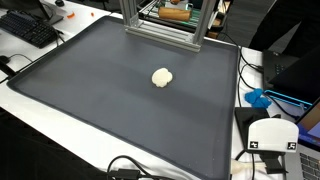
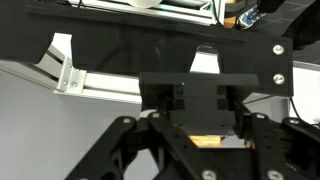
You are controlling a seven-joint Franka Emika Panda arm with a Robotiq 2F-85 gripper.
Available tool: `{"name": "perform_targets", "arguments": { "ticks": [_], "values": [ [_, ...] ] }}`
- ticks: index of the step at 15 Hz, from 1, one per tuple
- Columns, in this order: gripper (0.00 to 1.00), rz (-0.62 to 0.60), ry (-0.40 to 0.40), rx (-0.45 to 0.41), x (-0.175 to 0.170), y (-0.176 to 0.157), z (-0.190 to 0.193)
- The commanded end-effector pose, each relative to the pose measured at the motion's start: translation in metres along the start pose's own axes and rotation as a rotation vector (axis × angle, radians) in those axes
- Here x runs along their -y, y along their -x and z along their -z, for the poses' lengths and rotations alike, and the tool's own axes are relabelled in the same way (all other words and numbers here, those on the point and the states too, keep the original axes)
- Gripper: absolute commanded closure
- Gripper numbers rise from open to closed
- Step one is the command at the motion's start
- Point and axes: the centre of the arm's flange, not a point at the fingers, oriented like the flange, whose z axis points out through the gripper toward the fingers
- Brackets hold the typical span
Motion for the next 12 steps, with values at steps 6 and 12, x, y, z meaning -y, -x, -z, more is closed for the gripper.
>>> {"name": "perform_targets", "arguments": {
  "ticks": [6, 12],
  "values": [
    [0.65, -0.011, -0.067, 0.095, -0.003, 0.024, -0.019],
    [0.65, -0.027, -0.098, 0.106, 0.003, 0.033, -0.034]
  ]
}}
